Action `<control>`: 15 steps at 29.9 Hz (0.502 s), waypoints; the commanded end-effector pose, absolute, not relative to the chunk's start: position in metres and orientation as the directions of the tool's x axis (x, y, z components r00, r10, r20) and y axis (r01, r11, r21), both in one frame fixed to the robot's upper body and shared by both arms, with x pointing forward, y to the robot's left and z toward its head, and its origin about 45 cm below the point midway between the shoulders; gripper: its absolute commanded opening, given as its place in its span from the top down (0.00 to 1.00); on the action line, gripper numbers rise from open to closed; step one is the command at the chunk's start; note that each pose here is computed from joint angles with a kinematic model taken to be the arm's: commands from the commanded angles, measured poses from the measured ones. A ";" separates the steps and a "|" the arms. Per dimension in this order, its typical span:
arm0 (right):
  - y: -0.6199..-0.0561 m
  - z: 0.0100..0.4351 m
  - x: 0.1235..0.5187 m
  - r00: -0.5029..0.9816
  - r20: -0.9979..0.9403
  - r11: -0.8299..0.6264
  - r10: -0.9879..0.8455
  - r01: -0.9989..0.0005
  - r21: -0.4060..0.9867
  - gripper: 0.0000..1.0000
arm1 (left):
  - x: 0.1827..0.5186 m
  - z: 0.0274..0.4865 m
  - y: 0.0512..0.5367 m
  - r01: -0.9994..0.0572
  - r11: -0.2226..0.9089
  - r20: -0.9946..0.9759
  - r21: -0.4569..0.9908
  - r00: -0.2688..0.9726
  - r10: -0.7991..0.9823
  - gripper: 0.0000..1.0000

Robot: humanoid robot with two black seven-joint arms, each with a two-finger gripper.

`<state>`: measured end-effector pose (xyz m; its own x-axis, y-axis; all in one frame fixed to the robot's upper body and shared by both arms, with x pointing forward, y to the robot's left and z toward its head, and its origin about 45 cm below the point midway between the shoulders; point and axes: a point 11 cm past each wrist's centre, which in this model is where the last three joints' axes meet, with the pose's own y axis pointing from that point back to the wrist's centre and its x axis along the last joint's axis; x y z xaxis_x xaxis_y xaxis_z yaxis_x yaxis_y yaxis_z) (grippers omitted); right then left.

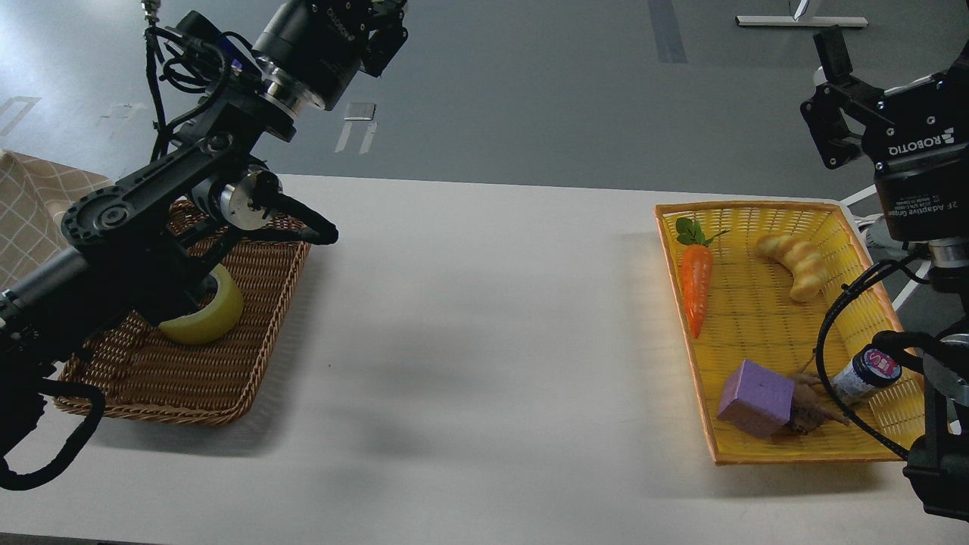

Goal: Place and transfer tape with both arms

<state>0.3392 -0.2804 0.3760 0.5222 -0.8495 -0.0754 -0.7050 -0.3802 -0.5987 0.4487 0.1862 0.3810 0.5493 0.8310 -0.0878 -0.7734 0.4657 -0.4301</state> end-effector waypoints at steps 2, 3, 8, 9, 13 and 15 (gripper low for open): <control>-0.273 0.380 0.354 0.478 -0.102 -0.348 -0.873 -0.755 -0.556 0.00 | 0.438 0.351 0.164 -0.770 0.474 -0.254 -0.428 0.606 0.754 0.01; -0.271 0.382 0.358 0.470 -0.107 -0.342 -0.876 -0.763 -0.549 0.00 | 0.433 0.340 0.162 -0.763 0.484 -0.295 -0.429 0.625 0.723 0.01; -0.266 0.381 0.361 0.476 -0.113 -0.347 -0.872 -0.766 -0.542 0.00 | 0.433 0.342 0.165 -0.746 0.465 -0.376 -0.476 0.651 0.659 0.01; -0.263 0.384 0.359 0.488 -0.108 -0.357 -0.866 -0.756 -0.548 0.00 | 0.437 0.341 0.165 -0.756 0.462 -0.394 -0.465 0.643 0.656 0.01; -0.250 0.394 0.363 0.514 -0.120 -0.360 -0.849 -0.730 -0.581 0.00 | 0.438 0.343 0.171 -0.767 0.432 -0.426 -0.474 0.630 0.650 0.01; -0.246 0.395 0.364 0.522 -0.133 -0.357 -0.842 -0.726 -0.588 0.00 | 0.436 0.338 0.179 -0.777 0.417 -0.435 -0.472 0.617 0.656 0.01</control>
<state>0.3622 -0.2530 0.3926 0.5093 -0.8526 -0.1171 -0.7347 -0.3599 -0.5751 0.4380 0.1687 0.3428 0.6334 0.6502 -0.4196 -0.7641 0.4398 -0.4720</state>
